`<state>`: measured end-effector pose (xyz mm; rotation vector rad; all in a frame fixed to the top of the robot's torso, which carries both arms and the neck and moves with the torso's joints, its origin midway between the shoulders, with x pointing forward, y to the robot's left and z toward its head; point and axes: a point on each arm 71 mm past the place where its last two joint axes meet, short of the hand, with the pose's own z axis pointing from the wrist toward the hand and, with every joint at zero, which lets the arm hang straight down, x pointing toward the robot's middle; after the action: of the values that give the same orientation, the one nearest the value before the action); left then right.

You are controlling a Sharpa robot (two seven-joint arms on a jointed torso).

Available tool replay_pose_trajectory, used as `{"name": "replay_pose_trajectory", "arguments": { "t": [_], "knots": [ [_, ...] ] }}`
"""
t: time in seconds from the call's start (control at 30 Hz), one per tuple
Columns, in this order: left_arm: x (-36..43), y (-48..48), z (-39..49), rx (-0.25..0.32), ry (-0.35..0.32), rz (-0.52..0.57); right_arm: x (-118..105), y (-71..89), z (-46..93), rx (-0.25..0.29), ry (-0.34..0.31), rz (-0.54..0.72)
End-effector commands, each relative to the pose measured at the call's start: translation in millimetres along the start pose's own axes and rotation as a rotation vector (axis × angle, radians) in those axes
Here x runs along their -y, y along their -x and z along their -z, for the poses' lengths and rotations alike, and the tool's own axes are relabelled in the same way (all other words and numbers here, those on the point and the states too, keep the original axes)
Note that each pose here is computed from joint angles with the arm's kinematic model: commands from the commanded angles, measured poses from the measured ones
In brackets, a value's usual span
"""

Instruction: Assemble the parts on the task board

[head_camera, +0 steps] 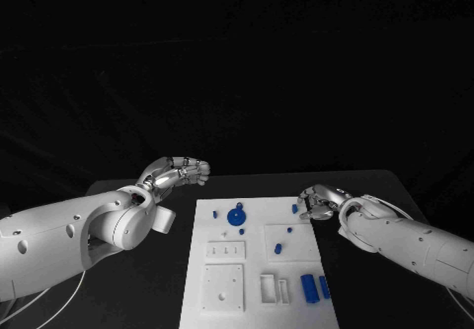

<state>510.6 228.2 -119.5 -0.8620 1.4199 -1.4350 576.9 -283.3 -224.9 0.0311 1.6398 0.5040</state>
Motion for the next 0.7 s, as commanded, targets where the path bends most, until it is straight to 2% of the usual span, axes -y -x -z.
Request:
{"name": "replay_pose_trajectory", "arguments": {
  "t": [0.03, 0.33, 0.7],
  "knots": [
    [2.0, -3.2, -0.1, -0.022, -0.018, -0.001, -1.3, -3.6, -1.0, -0.001, 0.008, -0.024],
    [2.4, -3.7, 1.2, -0.029, -0.016, -0.003, -4.2, -11.4, -3.8, -0.011, -0.002, -0.04],
    [3.0, -5.1, 2.5, -0.036, -0.015, -0.005, -3.5, -12.0, -6.3, 0.0, -0.012, -0.037]
  ]
}}
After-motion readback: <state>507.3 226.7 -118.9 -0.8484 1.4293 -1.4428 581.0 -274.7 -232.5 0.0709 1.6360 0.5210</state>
